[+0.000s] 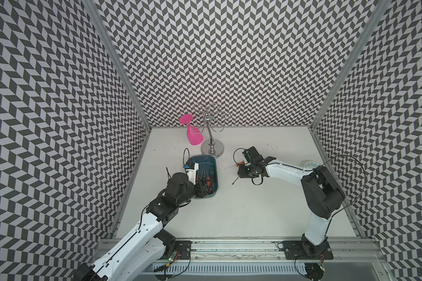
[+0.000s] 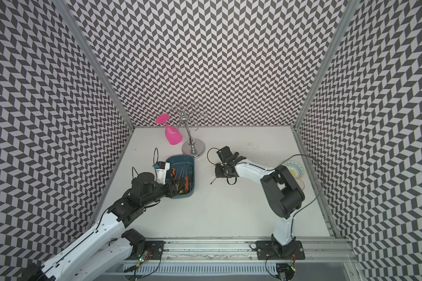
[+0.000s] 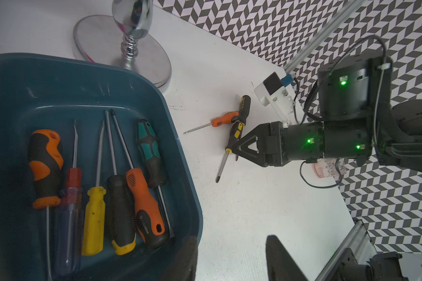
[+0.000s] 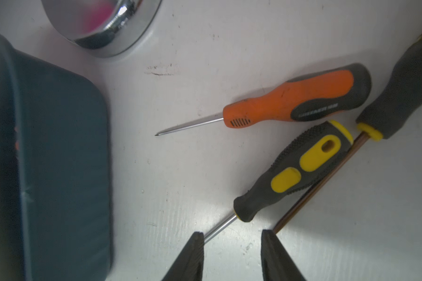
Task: Put the screwdriver on the desktop into the storage box
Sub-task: Pick up the screwdriver from the center of the board.
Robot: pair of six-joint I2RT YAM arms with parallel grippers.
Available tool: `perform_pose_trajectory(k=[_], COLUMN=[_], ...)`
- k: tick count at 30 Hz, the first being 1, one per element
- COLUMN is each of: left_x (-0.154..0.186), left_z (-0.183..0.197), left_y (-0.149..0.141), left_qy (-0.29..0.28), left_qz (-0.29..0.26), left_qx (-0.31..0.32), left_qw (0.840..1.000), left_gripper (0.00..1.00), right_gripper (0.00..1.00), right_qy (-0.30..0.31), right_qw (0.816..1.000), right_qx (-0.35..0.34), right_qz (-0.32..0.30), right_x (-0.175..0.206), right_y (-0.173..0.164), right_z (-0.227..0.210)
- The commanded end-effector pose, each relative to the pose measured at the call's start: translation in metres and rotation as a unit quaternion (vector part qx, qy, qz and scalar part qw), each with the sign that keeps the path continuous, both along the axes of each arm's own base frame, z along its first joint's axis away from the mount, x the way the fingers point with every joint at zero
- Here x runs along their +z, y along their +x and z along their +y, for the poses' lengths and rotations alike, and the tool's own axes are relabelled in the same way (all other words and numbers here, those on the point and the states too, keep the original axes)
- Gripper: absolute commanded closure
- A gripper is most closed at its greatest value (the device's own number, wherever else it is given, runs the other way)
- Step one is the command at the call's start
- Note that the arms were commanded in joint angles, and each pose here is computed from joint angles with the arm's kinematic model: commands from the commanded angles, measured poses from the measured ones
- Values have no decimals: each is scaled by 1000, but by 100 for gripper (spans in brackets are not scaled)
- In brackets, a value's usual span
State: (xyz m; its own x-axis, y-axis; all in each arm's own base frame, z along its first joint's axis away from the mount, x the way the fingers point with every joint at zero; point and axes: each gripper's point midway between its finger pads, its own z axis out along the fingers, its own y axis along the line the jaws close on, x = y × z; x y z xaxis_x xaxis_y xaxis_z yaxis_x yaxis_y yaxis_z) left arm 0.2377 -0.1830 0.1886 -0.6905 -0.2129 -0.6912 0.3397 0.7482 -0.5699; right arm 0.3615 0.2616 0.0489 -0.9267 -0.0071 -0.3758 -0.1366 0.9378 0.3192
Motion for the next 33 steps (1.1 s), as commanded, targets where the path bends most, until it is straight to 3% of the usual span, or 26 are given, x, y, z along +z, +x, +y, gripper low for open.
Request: perform_pose_trajectory(k=[1,21,33], left_x=[7,6,5], left_z=[-3,-2,-2], left_y=[0,-1,-1], left_qy=[-10,-10,-10], left_qz=[-13,-13,-11], left_qx=[-7,-5,-4], left_qw=[1000,1000,1000], left_gripper=[51,51,51], right_gripper=[58,61,68], right_qy=[-14,-55,-76], right_qw=[1000,997,994], right_qx=[-10,-45,-75], right_qz=[-3,6,-1], right_x=[-4,-27,-31], right_y=[9,28,31], right_z=[-4,-18,-32])
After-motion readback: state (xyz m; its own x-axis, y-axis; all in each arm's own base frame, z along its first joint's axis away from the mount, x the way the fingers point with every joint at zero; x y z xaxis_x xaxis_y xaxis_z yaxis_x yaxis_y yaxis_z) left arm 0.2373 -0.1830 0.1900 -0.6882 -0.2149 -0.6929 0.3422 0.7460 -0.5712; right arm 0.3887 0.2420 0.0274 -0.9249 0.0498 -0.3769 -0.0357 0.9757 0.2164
